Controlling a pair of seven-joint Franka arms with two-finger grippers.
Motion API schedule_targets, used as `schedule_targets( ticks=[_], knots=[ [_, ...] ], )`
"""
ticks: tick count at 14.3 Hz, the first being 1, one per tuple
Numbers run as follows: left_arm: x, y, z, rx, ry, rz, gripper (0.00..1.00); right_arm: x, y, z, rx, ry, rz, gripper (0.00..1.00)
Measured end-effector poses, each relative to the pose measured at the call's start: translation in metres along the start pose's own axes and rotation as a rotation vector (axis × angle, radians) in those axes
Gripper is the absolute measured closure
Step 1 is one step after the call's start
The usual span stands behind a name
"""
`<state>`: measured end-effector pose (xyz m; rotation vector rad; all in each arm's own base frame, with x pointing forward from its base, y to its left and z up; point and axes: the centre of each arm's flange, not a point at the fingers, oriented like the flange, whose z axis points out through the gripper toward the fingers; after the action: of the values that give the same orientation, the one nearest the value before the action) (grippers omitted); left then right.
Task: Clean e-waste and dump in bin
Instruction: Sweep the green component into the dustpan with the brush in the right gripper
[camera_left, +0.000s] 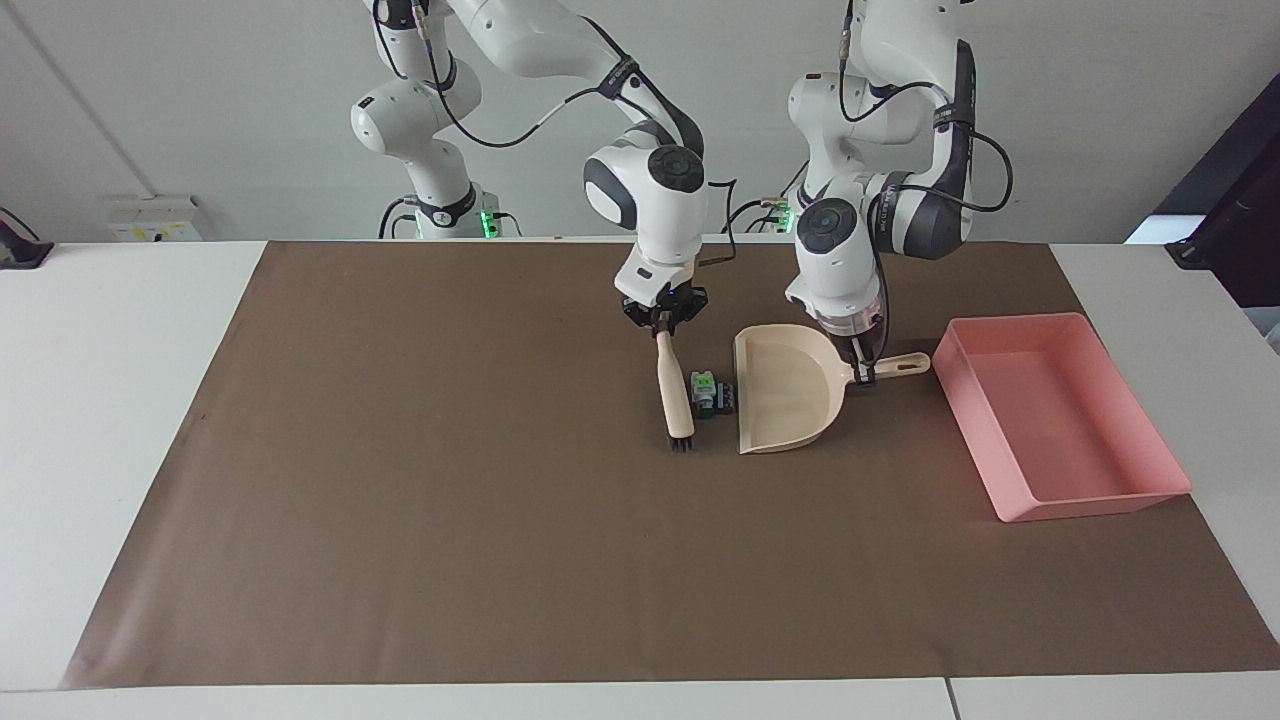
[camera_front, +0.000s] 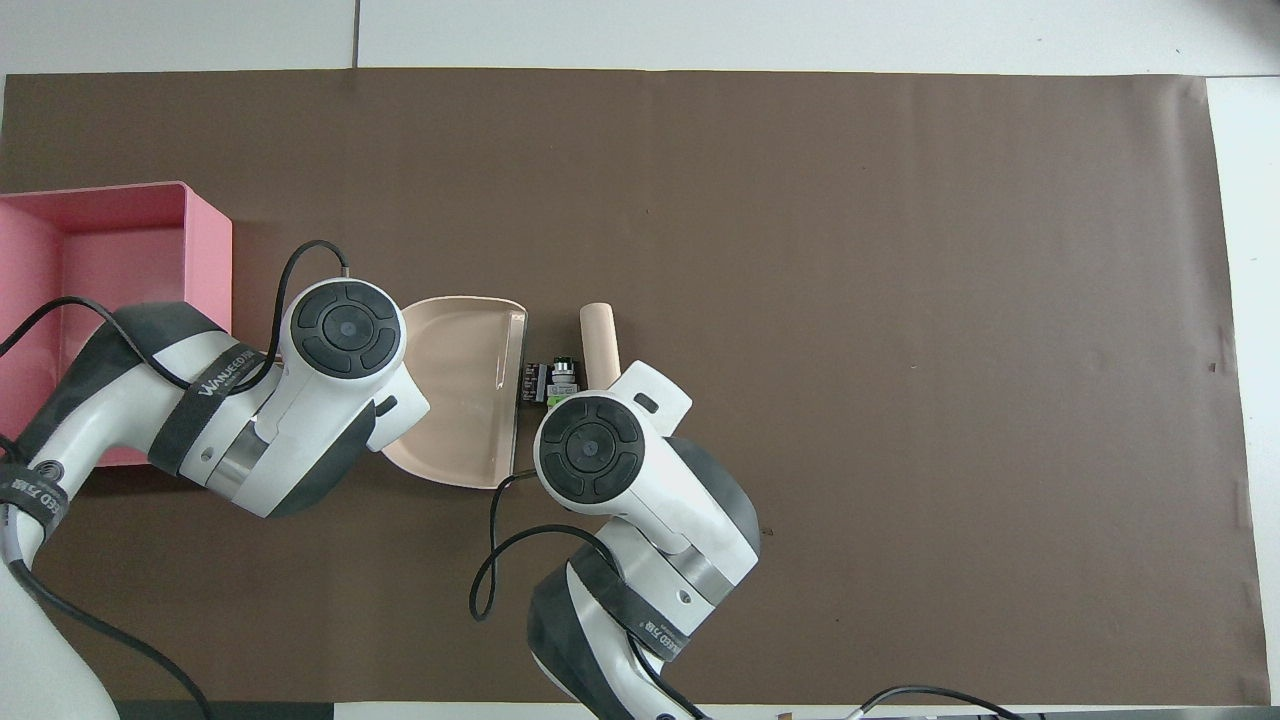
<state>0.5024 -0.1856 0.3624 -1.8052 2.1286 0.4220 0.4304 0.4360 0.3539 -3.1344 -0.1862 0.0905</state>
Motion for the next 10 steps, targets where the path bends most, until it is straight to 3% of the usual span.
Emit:
schedule_targets(
  ticks=[3, 5, 8, 10],
  knots=[
    [0.002, 0.002, 0.002, -0.005, -0.002, -0.015, 0.68, -0.009, -0.018, 0.008, 0.007, 0.007, -0.031, 0.74],
    [0.002, 0.002, 0.003, -0.006, -0.003, -0.018, 0.68, -0.011, -0.032, 0.009, 0.058, 0.004, -0.039, 0.74],
    [0.003, 0.003, 0.004, -0.008, -0.006, -0.015, 0.68, -0.01, -0.059, -0.001, 0.269, 0.005, -0.076, 0.74],
    [0.003, 0.004, 0.005, -0.009, -0.007, -0.014, 0.68, -0.02, -0.083, 0.0, 0.356, 0.017, -0.07, 0.74]
  ],
)
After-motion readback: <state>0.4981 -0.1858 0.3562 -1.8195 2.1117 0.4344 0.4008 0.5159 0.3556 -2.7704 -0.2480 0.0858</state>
